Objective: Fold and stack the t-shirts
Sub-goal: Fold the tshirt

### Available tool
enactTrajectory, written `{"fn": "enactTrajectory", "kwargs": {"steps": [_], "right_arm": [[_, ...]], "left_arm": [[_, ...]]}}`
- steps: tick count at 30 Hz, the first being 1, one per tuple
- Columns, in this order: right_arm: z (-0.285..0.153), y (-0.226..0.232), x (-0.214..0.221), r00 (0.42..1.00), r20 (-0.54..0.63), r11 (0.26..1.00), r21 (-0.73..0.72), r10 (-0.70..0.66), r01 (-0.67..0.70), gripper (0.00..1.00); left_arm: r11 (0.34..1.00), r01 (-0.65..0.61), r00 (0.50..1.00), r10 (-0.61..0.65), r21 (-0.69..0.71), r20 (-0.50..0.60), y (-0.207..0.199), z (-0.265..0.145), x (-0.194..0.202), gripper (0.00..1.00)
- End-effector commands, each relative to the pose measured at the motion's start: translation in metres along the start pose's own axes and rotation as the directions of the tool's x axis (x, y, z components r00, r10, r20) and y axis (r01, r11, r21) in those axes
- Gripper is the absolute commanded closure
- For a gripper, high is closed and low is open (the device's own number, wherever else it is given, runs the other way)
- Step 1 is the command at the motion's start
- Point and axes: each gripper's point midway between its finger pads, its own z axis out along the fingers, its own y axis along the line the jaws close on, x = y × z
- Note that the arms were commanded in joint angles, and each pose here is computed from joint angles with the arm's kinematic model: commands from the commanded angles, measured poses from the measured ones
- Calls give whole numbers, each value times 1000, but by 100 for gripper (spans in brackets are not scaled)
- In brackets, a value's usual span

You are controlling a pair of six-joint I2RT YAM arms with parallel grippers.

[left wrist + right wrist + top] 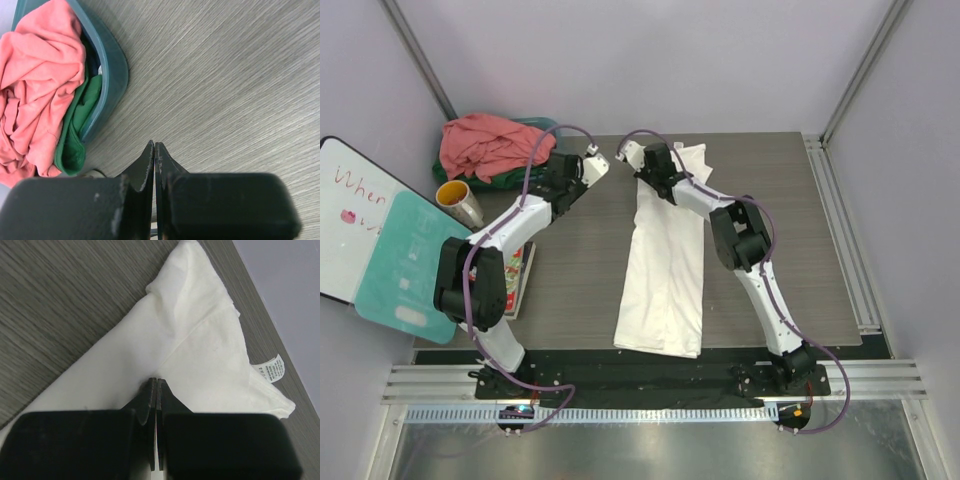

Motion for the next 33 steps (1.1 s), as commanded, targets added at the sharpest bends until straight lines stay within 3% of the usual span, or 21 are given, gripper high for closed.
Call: {"fn": "enactTrajectory", "kwargs": {"steps": [1, 5, 8, 13, 18, 23, 33], "right_arm": [[-15, -40, -40, 993, 110, 983, 177, 37, -56, 99], [-49, -91, -70, 972, 183, 939, 282, 150, -198, 99], [-77, -102, -85, 959, 196, 947, 209, 204, -244, 99], [-100, -59, -51, 953, 38, 953, -45, 300, -298, 99], [-104, -29, 4, 944, -95, 933, -151, 315, -327, 99], [-95, -24, 35, 930, -147, 912, -196, 336, -360, 99], [-65, -33, 45, 931, -144, 914, -194, 334, -358, 99]], "left_arm": [[996, 59, 998, -57, -61, 41, 15, -4, -10, 100], [996, 60, 997, -57, -65, 45, 16, -7, -10, 100], [997, 52, 998, -48, -66, 50, 17, -9, -11, 100], [996, 59, 996, -54, -61, 68, 18, -10, -16, 100], [997, 59, 995, -55, -51, 81, 17, -11, -19, 100], [998, 49, 995, -45, -39, 91, 16, -13, -21, 100], [999, 36, 995, -32, -35, 89, 16, -14, -21, 100]]}}
